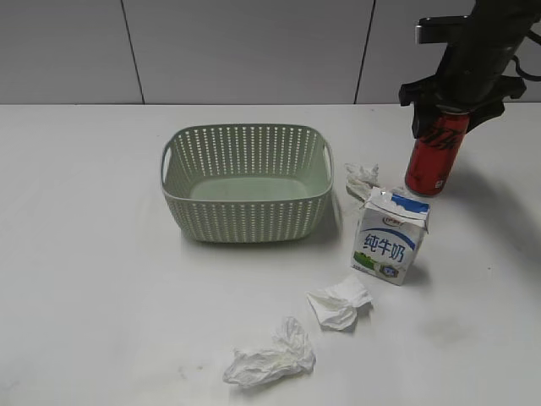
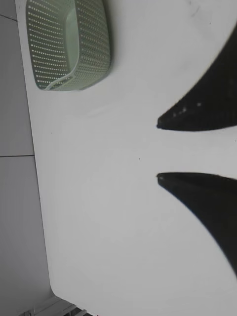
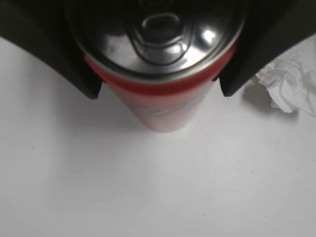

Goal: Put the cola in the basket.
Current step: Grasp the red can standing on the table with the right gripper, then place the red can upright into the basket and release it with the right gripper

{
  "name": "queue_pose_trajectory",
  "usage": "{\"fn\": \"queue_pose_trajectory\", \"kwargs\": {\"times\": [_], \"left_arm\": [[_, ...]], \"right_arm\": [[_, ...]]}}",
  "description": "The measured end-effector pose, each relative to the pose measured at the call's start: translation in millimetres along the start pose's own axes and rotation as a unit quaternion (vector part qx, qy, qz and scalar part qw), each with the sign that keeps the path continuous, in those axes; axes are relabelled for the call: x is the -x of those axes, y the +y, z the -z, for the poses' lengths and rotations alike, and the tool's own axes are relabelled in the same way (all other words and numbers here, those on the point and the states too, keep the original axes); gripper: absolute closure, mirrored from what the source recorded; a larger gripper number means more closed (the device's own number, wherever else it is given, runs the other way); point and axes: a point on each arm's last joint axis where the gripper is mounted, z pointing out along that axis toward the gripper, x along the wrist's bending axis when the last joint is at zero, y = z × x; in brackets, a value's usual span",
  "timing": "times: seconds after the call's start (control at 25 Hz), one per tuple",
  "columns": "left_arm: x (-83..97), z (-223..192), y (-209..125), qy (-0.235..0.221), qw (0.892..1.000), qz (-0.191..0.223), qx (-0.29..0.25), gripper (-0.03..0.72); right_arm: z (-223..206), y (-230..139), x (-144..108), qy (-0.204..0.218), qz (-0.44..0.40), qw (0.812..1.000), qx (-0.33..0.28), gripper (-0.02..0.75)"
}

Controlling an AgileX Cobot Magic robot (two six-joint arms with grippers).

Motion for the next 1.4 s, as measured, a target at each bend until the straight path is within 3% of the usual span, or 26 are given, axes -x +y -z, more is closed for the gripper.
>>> {"fn": "queue_pose_trajectory", "kwargs": {"times": [0.36, 0.6, 0.88, 1.08, 1.4], "left_arm": [[0.0, 0, 0, 0.0, 1.0, 0.0, 0.0, 0.458], [0.0, 0, 0, 0.0, 1.0, 0.0, 0.0, 0.458], [0.0, 0, 0, 0.0, 1.0, 0.0, 0.0, 0.458], [0.0, 0, 0, 0.0, 1.0, 0.0, 0.0, 0.458], [0.0, 0, 0, 0.0, 1.0, 0.0, 0.0, 0.458]], "right_arm": [[9, 0, 3, -0.017, 0.011, 1.0, 0.0, 0.216], [76, 10, 6, -0.013, 0.015, 0.997, 0.071, 0.216], [135, 0, 2, -0.011, 0.046, 0.994, 0.101, 0.216], [158, -14, -46, 0.02, 0.12, 0.986, 0.117, 0.216], [166, -47, -145, 0.143, 0.208, 0.958, 0.138, 0.216]]}}
